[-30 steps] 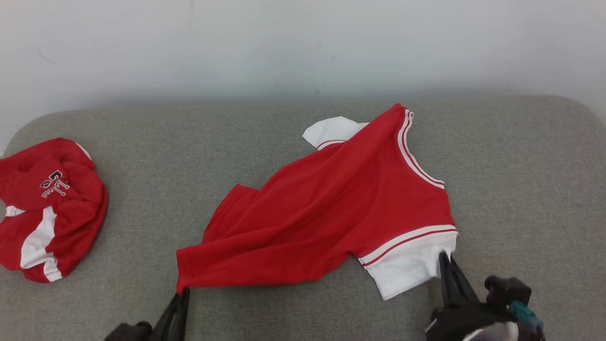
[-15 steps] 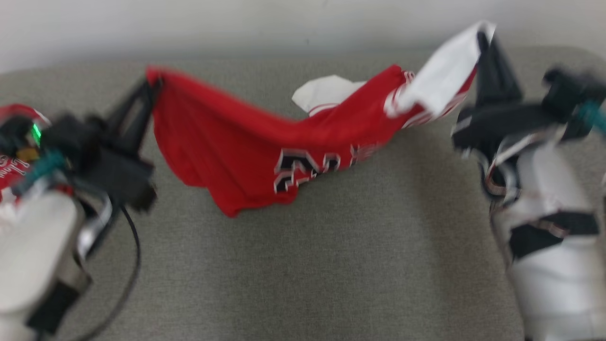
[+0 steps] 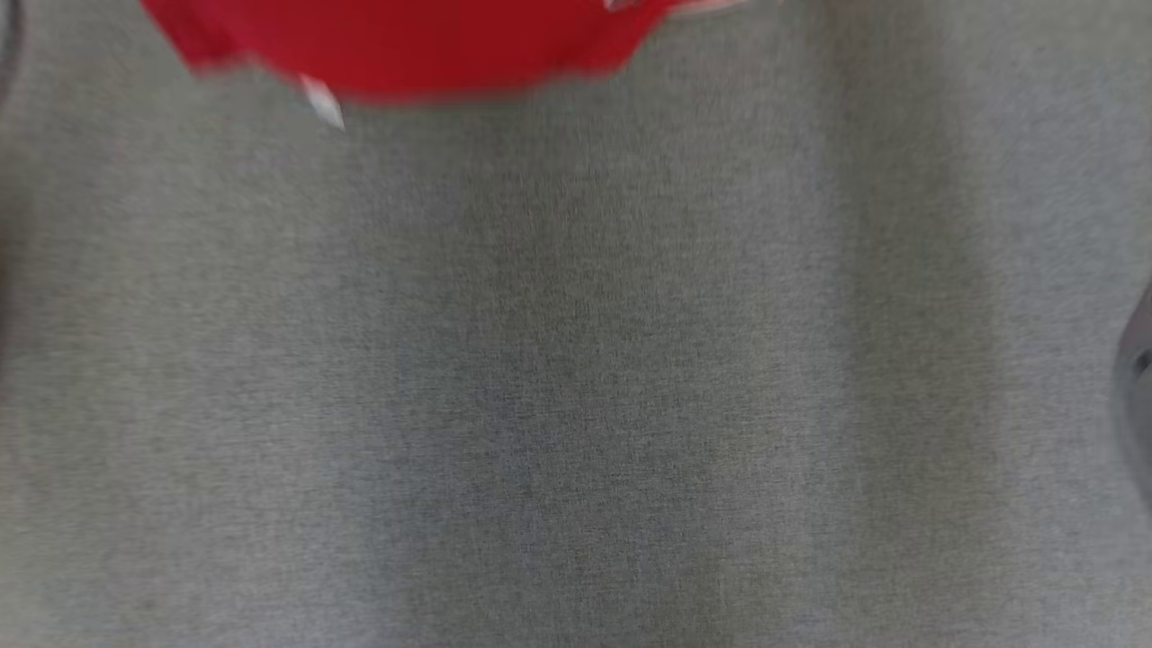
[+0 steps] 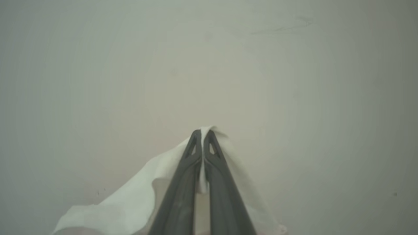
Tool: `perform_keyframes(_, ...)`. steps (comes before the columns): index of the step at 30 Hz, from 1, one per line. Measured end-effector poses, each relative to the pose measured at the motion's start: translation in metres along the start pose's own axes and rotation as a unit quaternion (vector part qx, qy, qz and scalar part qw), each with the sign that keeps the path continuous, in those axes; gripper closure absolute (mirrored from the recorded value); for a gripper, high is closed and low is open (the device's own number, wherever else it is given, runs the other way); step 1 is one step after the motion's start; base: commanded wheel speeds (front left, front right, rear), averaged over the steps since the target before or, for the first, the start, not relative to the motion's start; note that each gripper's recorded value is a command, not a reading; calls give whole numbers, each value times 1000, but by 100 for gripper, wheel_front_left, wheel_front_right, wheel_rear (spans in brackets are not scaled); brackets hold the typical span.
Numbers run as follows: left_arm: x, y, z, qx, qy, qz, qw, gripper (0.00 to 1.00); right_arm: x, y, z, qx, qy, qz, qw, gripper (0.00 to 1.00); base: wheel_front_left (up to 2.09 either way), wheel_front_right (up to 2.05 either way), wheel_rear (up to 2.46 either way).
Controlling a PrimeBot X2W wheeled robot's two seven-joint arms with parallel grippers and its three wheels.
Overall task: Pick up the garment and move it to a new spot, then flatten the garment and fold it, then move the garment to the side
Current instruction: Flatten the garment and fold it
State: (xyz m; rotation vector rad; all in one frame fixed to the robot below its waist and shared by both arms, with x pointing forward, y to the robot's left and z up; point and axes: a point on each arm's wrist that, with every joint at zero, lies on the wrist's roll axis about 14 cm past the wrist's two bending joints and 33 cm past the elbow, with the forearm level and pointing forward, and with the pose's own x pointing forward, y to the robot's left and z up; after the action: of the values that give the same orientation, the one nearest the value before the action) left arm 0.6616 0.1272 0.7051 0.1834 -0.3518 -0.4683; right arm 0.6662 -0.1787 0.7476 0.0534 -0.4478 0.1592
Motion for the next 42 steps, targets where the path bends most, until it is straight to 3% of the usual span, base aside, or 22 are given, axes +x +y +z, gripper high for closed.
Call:
perform_keyframes(6, 40, 30, -7, -15, -26, 30, 999, 100, 46, 1, 3, -30, -7, 8, 1000, 100, 0, 0, 0)
perform_keyframes(10, 57, 29, -3, -17, -39, 28, 999, 100, 64, -1, 17, -53, -15, 4, 998, 100, 0, 0, 0)
perform_keyframes(18, 74, 39, 14, -15, -57, 34, 998, 100, 82, 1, 30, -77, -23, 1, 997, 100, 0, 0, 0)
perform_keyframes(22, 79, 35, 2, -23, -45, 30, 998, 100, 84, 0, 23, -85, -17, 0, 996, 100, 0, 0, 0)
perform_keyframes(32, 74, 28, -51, -71, -29, 25, 997, 100, 71, -12, -27, -84, 10, -4, 996, 100, 0, 0, 0)
perform_keyframes(36, 55, 20, -79, -95, -5, 23, 995, 100, 48, -14, -59, -73, 33, -1, 997, 100, 0, 0, 0)
perform_keyframes(42, 22, 0, -77, -130, -6, 16, 991, 100, 1, -17, -75, -51, 52, 4, 997, 100, 0, 0, 0)
